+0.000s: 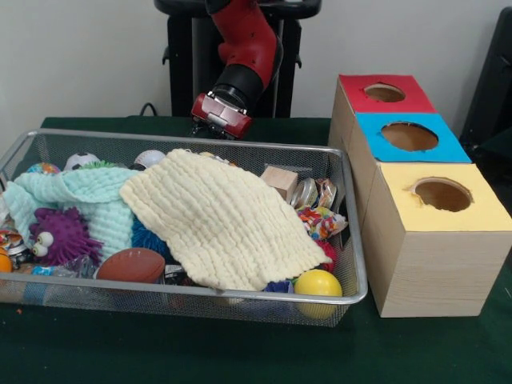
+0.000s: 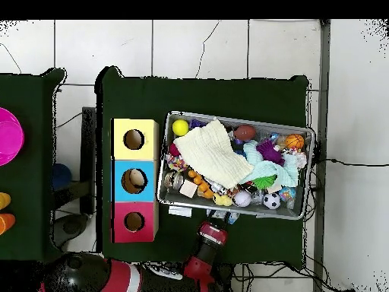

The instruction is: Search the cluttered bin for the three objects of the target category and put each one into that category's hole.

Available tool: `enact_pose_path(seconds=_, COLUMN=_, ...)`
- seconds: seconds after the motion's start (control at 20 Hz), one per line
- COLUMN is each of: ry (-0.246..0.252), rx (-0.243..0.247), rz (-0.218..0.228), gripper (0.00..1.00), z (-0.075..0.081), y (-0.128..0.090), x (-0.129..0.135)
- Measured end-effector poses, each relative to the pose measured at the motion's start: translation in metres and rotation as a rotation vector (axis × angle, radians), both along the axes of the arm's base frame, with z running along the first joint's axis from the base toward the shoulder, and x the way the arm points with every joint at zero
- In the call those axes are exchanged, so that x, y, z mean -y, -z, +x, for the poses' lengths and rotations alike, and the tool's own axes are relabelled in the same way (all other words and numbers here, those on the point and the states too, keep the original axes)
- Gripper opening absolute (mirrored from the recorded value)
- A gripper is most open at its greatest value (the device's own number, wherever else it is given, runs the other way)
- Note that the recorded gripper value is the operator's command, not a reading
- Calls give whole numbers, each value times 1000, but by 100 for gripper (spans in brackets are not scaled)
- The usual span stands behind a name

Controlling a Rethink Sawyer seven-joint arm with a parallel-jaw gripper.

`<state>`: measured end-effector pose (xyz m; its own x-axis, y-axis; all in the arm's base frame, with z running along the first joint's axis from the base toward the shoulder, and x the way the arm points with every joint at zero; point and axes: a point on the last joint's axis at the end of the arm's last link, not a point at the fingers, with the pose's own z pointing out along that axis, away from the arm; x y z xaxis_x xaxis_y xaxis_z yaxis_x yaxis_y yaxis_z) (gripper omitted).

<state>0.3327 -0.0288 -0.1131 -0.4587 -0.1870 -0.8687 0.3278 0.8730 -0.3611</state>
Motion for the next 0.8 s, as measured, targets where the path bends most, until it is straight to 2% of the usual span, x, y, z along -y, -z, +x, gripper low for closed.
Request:
enact_pose_path(seconds=0.35, ry=-15, rx=0, rz=24, gripper=100, z=3, y=8, x=8)
enact_pose_path(seconds=0.8, ry=-20, rx=-29, rz=59, gripper=100, z=4, y=3, x=16)
